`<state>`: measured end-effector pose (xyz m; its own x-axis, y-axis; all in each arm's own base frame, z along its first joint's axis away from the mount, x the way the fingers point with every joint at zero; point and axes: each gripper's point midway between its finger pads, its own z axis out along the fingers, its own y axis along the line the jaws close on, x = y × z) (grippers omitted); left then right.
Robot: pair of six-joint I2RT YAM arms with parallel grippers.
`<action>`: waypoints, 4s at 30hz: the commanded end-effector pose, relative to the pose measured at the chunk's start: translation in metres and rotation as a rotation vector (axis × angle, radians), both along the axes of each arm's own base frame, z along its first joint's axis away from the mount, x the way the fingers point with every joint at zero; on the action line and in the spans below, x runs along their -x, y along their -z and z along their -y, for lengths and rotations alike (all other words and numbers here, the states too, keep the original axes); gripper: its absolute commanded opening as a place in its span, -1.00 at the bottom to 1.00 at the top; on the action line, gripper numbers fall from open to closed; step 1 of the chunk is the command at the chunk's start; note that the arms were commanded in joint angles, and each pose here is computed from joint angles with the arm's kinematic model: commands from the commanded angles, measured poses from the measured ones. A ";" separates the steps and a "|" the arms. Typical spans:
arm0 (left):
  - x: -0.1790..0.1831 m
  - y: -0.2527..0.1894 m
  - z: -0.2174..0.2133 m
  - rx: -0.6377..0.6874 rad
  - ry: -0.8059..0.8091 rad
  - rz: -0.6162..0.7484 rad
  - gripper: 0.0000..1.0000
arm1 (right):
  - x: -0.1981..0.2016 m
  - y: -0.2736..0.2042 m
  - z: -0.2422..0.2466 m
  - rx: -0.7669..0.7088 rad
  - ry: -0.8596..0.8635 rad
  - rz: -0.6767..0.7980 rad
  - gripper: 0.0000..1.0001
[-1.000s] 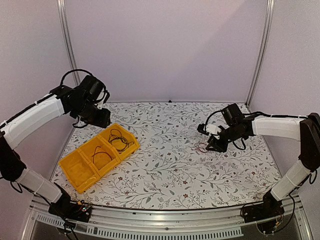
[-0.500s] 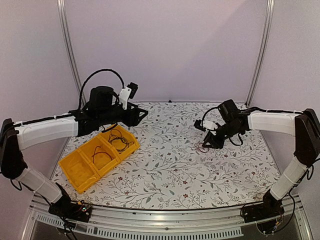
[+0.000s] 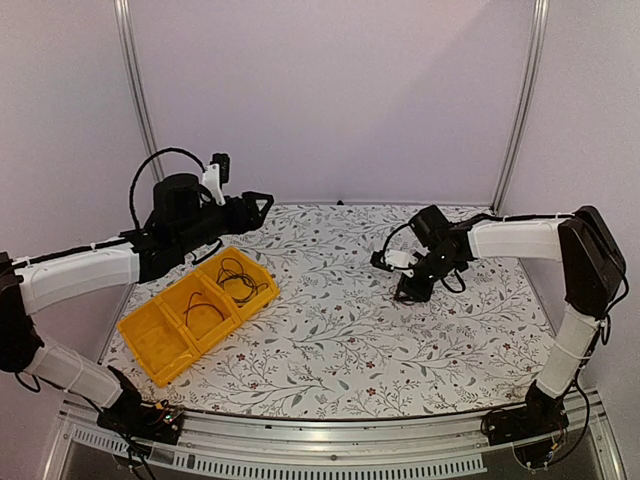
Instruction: Untangle the cables
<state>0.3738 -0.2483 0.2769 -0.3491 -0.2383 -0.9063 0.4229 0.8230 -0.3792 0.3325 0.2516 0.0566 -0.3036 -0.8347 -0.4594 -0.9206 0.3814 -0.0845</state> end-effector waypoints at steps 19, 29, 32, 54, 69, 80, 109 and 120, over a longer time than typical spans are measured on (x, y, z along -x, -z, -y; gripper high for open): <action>0.040 -0.018 0.040 0.275 0.627 -0.021 0.28 | -0.030 0.023 -0.004 0.124 0.065 0.052 -0.30; 0.028 -0.016 0.031 0.213 0.527 -0.007 0.28 | -0.031 0.003 -0.010 0.085 0.093 0.041 -0.97; 0.027 -0.016 0.028 0.198 0.491 0.012 0.25 | -0.024 -0.023 -0.013 0.037 0.084 0.044 -1.00; 0.148 0.013 0.169 -0.240 0.610 0.494 0.31 | 0.106 -0.204 -0.030 -0.471 -0.279 -0.033 -1.00; 0.119 0.025 0.217 -0.396 0.325 0.590 0.33 | 0.131 -0.198 -0.029 -0.514 -0.350 -0.111 -1.00; 0.134 0.018 0.245 -0.435 0.465 0.701 -0.32 | 0.134 -0.193 -0.033 -0.536 -0.373 -0.147 -0.98; 0.101 -0.008 -0.004 -0.659 0.024 0.119 -1.00 | 0.066 -0.055 -0.003 -0.366 -0.141 -0.159 -0.39; 0.112 0.050 -0.118 -0.723 -0.177 -0.281 -1.00 | 0.059 -0.041 0.007 -0.290 -0.119 -0.113 -0.38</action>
<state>0.2751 -0.1674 0.2650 -0.4376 0.3303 -0.8363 0.2992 0.9306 0.2110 0.2692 0.2487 0.1059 -0.2832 -0.6867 -0.6695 -0.9572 0.2464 0.1521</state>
